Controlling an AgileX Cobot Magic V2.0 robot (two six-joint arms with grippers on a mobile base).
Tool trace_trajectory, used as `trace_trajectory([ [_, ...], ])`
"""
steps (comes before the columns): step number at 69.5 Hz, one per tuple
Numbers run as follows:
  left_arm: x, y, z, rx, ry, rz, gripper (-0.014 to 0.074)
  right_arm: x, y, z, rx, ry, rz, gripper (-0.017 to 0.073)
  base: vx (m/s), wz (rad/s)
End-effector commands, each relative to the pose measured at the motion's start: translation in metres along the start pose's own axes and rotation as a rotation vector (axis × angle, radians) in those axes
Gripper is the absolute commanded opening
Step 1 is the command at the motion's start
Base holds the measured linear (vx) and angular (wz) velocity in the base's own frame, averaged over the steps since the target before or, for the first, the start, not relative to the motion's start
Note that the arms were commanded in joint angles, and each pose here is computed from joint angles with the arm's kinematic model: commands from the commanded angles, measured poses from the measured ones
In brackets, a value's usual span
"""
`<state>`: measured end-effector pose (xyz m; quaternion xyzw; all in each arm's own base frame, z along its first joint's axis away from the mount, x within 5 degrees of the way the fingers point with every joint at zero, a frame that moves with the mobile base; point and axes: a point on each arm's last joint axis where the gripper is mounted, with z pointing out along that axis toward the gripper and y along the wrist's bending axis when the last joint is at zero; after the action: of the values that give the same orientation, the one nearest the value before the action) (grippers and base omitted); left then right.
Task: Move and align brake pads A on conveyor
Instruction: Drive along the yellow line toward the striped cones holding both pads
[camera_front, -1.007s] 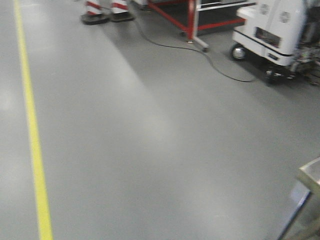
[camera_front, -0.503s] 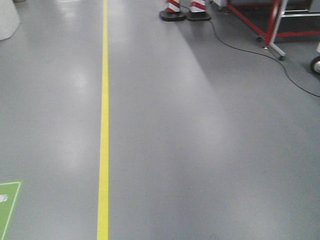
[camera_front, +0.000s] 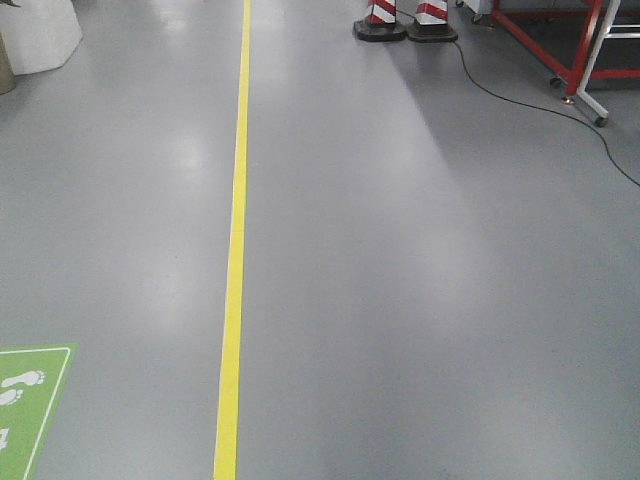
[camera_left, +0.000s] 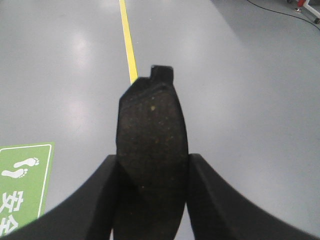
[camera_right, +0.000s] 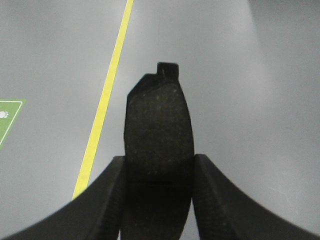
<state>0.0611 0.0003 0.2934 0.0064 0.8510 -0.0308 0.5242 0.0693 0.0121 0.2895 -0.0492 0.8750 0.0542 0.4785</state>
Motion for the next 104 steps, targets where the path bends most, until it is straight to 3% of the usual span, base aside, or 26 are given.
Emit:
trace_trajectory([
  [1, -0.014, -0.0019, -0.0042, 0.019, -0.091, 0.004, -0.0006, -0.0148, -0.0002, -0.005, 0.007, -0.105, -0.01, -0.0004, 0.02, -0.01],
  [63, -0.0134, -0.0017, -0.0041, 0.017, -0.084, 0.004, -0.0006, -0.0147, -0.0002, -0.0049, 0.007, -0.104, -0.01, -0.0004, 0.09, 0.06],
  [104, -0.0134, -0.0017, -0.0041, 0.017, -0.084, 0.004, -0.0006, -0.0147, -0.0002, -0.0049, 0.007, -0.104, -0.01, -0.0004, 0.33, 0.07],
])
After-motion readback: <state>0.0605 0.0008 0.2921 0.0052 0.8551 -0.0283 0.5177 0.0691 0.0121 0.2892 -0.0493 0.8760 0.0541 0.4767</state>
